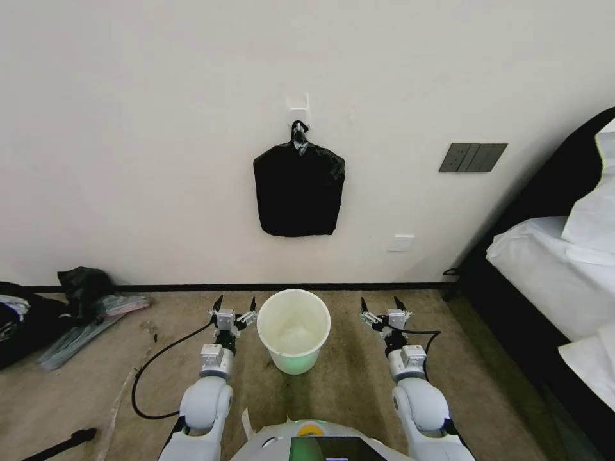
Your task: Place a trash bag onto the trash bin.
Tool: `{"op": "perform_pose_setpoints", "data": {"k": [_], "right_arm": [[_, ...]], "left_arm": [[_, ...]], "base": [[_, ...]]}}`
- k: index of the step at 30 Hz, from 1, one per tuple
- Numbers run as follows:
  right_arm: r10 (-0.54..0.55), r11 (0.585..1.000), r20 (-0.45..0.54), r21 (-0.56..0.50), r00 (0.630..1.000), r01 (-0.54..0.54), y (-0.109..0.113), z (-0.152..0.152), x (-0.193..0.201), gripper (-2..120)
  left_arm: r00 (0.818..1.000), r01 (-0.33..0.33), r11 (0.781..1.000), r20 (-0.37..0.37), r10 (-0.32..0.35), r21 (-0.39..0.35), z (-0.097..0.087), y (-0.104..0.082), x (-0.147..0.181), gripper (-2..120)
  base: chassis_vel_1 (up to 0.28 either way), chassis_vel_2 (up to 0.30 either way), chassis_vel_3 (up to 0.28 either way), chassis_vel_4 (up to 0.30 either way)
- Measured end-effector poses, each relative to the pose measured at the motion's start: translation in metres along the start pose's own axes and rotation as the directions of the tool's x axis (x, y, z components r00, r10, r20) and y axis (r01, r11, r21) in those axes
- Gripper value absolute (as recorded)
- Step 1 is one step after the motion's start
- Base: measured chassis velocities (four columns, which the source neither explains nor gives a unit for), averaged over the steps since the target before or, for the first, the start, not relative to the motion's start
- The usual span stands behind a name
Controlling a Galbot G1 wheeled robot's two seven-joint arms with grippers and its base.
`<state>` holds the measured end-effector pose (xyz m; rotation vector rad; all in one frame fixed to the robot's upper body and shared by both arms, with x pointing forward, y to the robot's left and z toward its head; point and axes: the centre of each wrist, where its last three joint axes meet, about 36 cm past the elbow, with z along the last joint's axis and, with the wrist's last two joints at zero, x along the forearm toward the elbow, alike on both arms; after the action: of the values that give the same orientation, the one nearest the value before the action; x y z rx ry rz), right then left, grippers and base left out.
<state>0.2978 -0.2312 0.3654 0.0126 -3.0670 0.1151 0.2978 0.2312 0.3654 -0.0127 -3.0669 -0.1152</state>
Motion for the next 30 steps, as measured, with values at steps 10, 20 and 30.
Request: {"op": "perform_pose_setpoints", "data": {"k": [10, 20, 30], "right_arm": [[0.000, 1.000, 0.000, 0.000, 1.000, 0.000, 0.000, 0.000, 0.000, 100], [-0.003, 1.000, 0.029, 0.007, 1.000, 0.003, 0.000, -0.004, 0.003, 100], [-0.056, 0.998, 0.329, 0.009, 0.943, 0.056, -0.001, -0.047, 0.030, 100]], "left_arm": [[1.000, 0.000, 1.000, 0.000, 0.000, 0.000, 0.000, 0.000, 0.000, 100], [0.999, -0.011, 1.000, 0.037, 0.012, -0.017, -0.005, -0.003, 0.005, 100], [0.964, -0.057, 0.997, 0.258, 0.071, -0.060, -0.036, -0.014, 0.034, 100]], "base": [[0.000, 0.000, 0.000, 0.000], [0.000, 0.000, 0.000, 0.000], [0.000, 0.000, 0.000, 0.000]]}}
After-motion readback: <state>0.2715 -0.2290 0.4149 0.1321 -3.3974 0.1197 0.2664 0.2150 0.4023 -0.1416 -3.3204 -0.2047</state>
